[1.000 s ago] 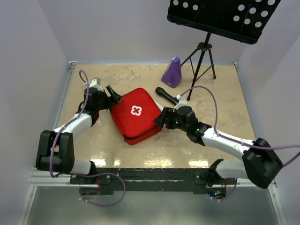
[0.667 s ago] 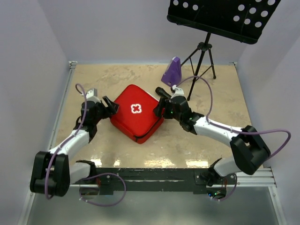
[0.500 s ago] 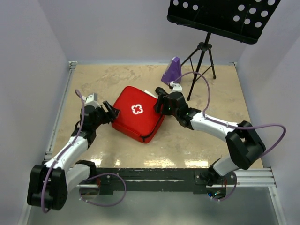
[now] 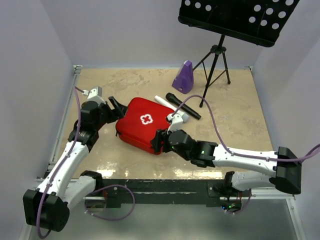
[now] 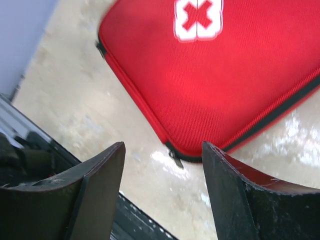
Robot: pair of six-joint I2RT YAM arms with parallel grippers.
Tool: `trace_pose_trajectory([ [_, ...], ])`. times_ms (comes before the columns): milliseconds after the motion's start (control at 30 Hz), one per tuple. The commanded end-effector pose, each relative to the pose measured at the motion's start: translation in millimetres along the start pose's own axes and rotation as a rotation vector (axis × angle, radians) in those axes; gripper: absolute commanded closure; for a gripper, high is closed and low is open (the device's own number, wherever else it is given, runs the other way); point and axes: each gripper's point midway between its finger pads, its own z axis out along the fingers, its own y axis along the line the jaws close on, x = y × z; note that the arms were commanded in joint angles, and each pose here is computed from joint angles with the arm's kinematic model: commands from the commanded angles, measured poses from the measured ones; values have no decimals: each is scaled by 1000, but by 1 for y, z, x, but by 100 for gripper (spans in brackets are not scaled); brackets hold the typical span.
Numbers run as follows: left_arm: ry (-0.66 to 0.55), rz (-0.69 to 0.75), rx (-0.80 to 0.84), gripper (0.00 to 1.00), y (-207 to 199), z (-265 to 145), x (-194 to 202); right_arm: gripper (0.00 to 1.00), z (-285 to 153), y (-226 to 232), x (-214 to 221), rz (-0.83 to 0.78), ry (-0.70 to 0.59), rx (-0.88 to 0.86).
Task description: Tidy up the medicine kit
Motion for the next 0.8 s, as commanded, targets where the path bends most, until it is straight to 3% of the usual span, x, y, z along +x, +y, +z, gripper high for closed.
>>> trace_pose_trajectory([
  [0,187,-50,263,21,-49,8,49,34,-1,-17,39,1,51,140],
  [167,403,-61,301,23,-59,16,108,34,-3,-1,73,-10,97,184],
  [333,371,-55,228,24,-39,25,117,34,8,-4,98,11,118,253],
  [767,423,-28,156,25,-13,28,143,36,18,-5,86,71,27,332],
])
